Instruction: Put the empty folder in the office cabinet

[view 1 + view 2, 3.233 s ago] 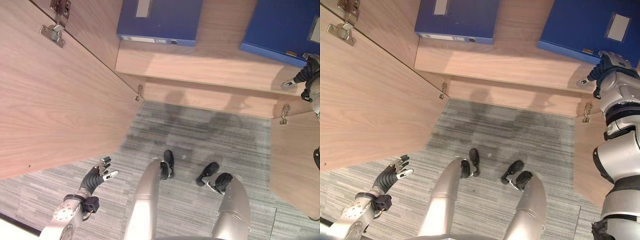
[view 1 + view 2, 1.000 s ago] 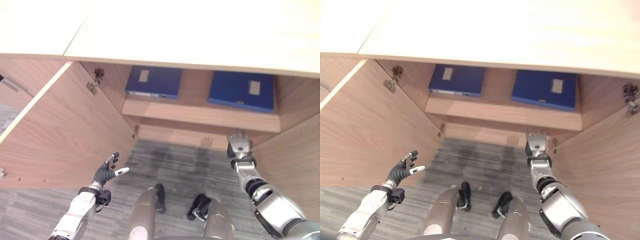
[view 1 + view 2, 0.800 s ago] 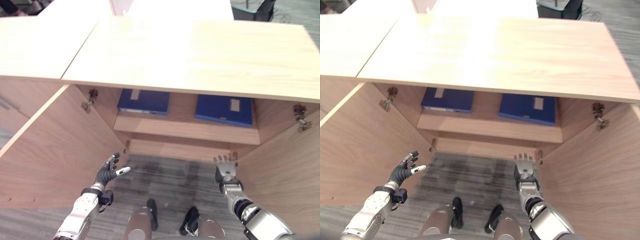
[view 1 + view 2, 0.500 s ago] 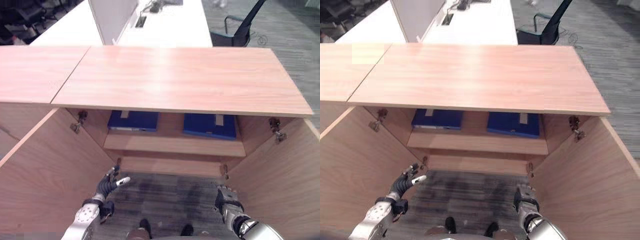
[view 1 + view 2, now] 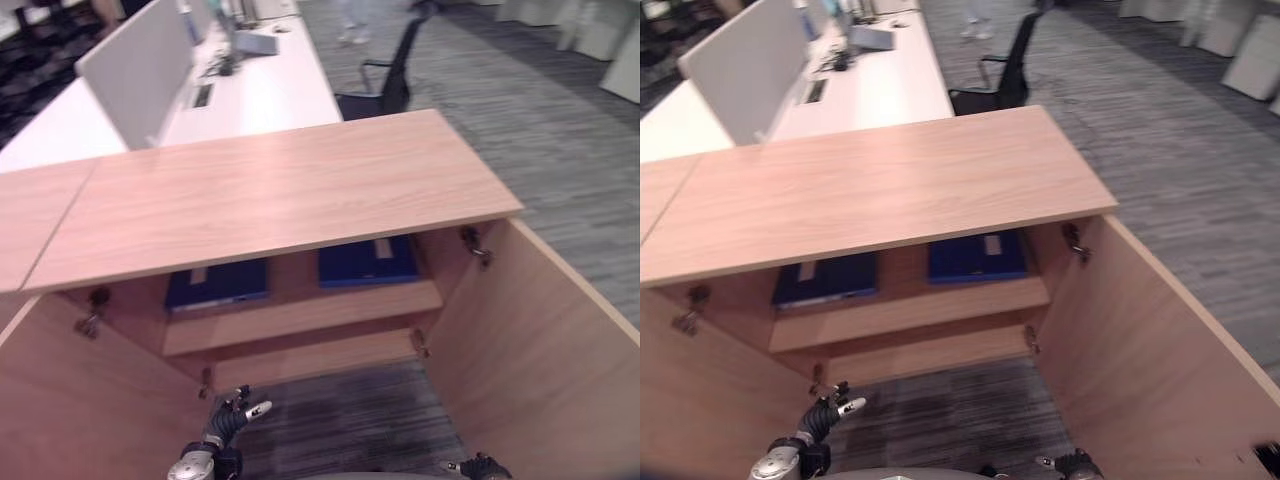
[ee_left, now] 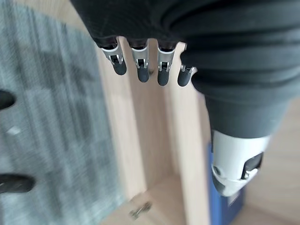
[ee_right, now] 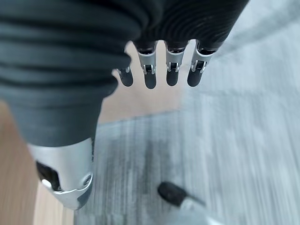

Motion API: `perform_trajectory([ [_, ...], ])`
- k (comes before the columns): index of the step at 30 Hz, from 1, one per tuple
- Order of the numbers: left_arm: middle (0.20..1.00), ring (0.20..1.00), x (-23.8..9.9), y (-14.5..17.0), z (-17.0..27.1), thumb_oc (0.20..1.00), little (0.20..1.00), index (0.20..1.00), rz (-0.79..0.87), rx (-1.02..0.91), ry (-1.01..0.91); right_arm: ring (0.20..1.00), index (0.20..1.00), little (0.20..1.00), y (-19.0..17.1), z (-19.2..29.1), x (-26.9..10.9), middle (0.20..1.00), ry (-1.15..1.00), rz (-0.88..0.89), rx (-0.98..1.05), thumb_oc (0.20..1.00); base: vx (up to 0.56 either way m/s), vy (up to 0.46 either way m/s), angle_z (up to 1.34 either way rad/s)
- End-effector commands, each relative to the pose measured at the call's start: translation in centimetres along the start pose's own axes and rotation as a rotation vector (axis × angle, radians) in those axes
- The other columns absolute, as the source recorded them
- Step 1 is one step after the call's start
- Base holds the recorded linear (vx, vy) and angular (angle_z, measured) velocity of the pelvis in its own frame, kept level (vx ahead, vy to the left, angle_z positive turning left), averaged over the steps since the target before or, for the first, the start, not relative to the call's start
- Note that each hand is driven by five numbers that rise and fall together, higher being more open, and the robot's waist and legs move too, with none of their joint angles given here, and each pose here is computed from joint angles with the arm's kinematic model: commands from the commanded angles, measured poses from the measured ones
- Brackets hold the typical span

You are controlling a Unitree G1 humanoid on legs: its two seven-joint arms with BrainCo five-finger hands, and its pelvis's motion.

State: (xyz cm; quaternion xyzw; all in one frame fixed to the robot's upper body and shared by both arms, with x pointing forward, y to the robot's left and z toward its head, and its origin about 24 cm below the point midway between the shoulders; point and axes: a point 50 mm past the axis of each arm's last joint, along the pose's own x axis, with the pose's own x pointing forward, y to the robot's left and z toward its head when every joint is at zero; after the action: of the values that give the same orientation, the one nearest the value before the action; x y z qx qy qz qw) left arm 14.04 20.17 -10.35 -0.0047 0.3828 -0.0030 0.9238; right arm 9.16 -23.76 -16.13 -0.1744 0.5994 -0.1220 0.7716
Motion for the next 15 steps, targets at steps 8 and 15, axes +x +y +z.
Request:
perform_trajectory([
  [8,1.0,1.0,1.4,-2.1,-2.4,1.0,1.0,1.0,0.002,-0.075,0.134,1.0,1.0,1.0,-0.1,1.4,0.2,1.0,0.041,0.04,0.299,1.0,-0.01,0.116,-0.21],
  [15,1.0,1.0,0.5,-1.1,-9.0,1.0,1.0,1.0,0.13,-0.073,0.492,1.0,1.0,1.0,-1.4,-2.5,0.2,1.0,0.183,0.022,0.493,1.0,-0.07,0.106,-0.34],
])
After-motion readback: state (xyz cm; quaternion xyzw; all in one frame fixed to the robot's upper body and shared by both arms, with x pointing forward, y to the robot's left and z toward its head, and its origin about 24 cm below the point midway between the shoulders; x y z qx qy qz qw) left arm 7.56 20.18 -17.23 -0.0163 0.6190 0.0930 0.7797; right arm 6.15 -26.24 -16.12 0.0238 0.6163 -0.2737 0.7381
